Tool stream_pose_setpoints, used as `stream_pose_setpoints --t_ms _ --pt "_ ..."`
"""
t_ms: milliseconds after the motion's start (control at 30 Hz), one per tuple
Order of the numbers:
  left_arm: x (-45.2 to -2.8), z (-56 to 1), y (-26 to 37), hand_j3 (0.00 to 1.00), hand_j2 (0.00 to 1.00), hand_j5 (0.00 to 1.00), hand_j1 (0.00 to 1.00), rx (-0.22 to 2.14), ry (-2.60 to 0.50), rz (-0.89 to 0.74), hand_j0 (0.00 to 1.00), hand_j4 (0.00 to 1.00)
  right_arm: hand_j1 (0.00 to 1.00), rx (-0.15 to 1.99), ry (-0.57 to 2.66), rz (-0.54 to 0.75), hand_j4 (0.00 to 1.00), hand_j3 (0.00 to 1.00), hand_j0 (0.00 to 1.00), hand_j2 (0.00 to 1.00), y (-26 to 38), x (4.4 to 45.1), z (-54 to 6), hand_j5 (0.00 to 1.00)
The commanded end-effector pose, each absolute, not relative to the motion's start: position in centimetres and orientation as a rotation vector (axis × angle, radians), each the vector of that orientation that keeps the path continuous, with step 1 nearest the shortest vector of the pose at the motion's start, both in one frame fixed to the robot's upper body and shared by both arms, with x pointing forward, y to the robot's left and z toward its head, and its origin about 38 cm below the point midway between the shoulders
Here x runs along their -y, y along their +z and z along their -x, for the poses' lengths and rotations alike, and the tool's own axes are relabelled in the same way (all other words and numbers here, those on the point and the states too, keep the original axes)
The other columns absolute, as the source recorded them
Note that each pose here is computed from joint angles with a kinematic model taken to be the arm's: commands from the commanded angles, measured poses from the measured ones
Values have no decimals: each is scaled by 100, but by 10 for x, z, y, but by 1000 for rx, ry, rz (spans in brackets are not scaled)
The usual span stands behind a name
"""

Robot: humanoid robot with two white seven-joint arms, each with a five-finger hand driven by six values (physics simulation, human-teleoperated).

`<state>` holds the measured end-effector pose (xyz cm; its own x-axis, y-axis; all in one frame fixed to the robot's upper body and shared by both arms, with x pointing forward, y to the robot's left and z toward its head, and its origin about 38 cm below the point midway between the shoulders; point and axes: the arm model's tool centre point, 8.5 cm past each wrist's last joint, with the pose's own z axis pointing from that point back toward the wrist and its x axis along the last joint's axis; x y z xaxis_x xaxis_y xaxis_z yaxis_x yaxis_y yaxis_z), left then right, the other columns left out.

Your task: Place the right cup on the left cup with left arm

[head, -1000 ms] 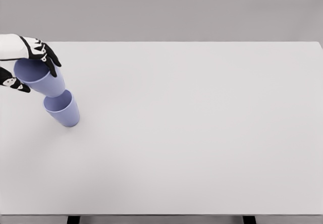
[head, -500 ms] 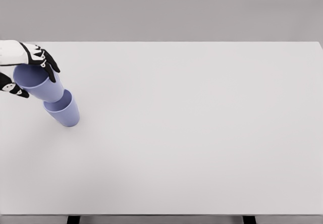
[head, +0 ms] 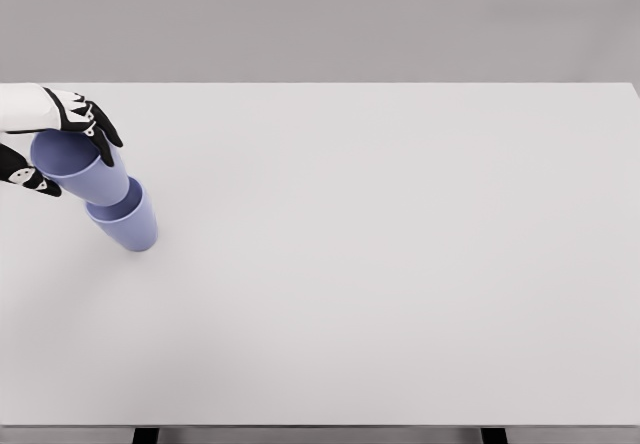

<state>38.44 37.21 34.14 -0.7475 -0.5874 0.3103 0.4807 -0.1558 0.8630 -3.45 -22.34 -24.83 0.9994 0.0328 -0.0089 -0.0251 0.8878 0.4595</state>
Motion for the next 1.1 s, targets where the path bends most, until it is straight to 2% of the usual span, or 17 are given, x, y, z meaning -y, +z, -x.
stream_pose_setpoints --t_ms 0,1067 --pt "-372 -385 343 55 55 55 55 1420 -1954 -123 55 55 100 -17 31 -478 100 100 100 100 -248 223 35 100" --pt "-377 -395 326 56 56 56 56 1392 -1925 -108 56 56 100 -17 31 -478 100 100 100 100 -248 223 35 100"
